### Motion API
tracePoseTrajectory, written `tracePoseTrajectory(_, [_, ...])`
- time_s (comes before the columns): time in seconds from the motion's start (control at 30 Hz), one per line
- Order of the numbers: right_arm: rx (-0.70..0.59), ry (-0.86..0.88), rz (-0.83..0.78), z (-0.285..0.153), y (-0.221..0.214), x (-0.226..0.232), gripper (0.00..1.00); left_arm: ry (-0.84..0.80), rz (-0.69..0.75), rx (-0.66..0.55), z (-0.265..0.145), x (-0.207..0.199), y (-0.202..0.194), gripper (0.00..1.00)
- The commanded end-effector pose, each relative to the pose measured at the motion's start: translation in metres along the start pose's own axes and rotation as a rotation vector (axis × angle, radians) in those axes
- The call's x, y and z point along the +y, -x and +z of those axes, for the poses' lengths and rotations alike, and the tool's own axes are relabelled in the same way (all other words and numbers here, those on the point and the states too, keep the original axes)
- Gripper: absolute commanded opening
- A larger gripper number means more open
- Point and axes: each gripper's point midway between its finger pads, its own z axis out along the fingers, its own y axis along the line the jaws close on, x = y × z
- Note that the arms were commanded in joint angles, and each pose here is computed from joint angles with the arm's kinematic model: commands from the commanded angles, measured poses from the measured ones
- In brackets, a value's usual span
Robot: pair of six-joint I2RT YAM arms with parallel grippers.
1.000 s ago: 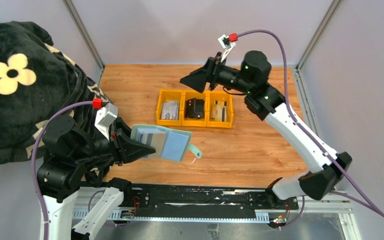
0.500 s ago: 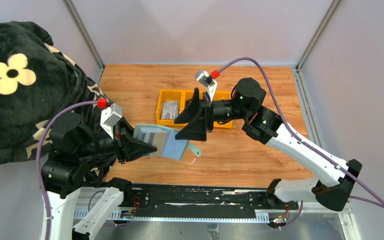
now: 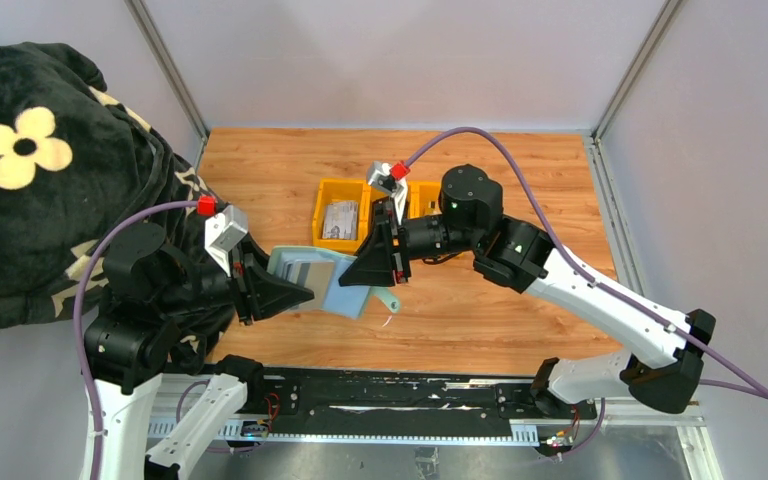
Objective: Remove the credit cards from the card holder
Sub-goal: Remove the credit card from the card holder.
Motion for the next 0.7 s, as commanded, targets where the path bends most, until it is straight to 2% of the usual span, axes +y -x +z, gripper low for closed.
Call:
tracePoseTrajectory(0.0, [-0.007, -0.078, 0.016, 0.005, 0.007, -0.009, 0.13, 0.026, 0.03, -0.015, 0.001, 0.006, 0.004, 0.09])
tracePoseTrajectory(0.03, [-0.008, -0.09, 0.021, 0.005, 0.008, -0.011, 0.08, 0.031, 0.03, -0.015, 0.001, 0.007, 0.003, 0.17])
tracePoseTrajectory(0.07, [-0.004, -0.103, 0.027, 0.005, 0.006, -0.013, 0.03, 0.035, 0.032, -0.013, 0.001, 0.008, 0.002, 0.31])
tracePoseTrajectory(0.1, [-0.004, -0.117, 0.029, 0.003, 0.006, -0.015, 0.0, 0.036, 0.029, -0.009, 0.001, 0.009, 0.0, 0.38])
tracePoseTrajectory(0.17, [-0.006, -0.137, 0.018, -0.001, 0.005, -0.016, 0.0, 0.035, 0.019, 0.0, 0.001, 0.009, -0.003, 0.44])
tracePoseTrajectory(0.47, [0.008, -0.155, 0.001, -0.012, -0.001, -0.014, 0.0, -0.002, 0.026, 0.013, -0.001, 0.001, -0.008, 0.4])
tracePoseTrajectory(0.67, [0.011, -0.1, 0.004, -0.011, -0.001, -0.003, 0.0, 0.046, 0.034, 0.003, -0.001, 0.008, -0.006, 0.35])
